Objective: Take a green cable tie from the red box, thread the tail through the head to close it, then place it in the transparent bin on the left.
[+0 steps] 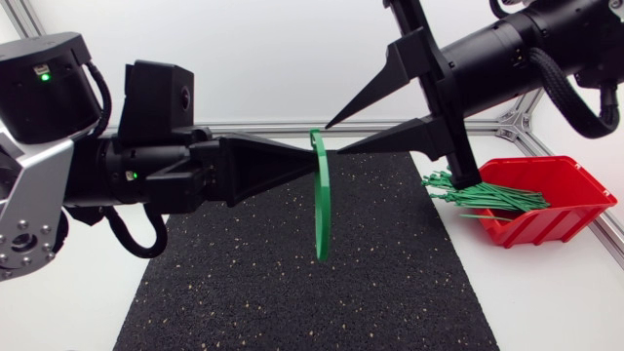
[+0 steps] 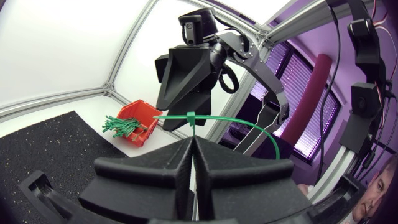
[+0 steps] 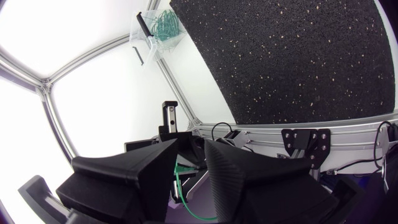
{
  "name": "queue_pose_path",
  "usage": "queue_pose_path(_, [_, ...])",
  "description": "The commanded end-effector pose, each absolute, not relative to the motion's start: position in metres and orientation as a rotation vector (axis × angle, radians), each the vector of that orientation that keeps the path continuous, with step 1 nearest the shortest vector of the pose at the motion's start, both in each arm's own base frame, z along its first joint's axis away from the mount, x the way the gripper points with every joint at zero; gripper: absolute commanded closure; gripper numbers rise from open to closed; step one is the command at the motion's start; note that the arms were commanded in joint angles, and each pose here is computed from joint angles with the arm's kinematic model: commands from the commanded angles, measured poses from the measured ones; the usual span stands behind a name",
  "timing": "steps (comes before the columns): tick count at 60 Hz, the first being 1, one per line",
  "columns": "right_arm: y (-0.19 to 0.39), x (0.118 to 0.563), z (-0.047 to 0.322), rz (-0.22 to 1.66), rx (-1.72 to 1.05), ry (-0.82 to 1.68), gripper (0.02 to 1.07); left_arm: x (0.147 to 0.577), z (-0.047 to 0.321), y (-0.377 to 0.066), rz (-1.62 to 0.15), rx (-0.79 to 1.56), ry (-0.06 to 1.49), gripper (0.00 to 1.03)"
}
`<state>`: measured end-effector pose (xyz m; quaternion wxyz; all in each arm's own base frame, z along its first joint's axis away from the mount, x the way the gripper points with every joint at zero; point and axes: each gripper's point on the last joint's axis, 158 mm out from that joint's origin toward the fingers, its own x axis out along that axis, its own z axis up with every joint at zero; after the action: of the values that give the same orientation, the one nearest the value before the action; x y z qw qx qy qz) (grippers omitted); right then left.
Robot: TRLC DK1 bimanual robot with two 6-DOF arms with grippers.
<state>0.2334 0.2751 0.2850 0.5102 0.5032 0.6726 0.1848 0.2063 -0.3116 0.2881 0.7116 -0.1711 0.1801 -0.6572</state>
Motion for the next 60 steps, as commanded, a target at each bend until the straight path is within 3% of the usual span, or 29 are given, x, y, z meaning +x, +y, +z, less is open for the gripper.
queue_pose_path(1, [0.279,0.235,0.284,0.475,1.158,1.61,0.69,0.199,0.286,-0.311,-1.487,-0.324,0.36,1.0])
queue_pose_path(41, [0.298,0.219,0.285,0.534,1.089,1.649,0.7,0.191,0.274,-0.314,-1.509,-0.263,0.331,1.0])
queue_pose_path(60, [0.292,0.225,0.282,0.49,1.029,1.547,1.0,0.183,0.277,-0.312,-1.518,-0.259,0.325,1.0])
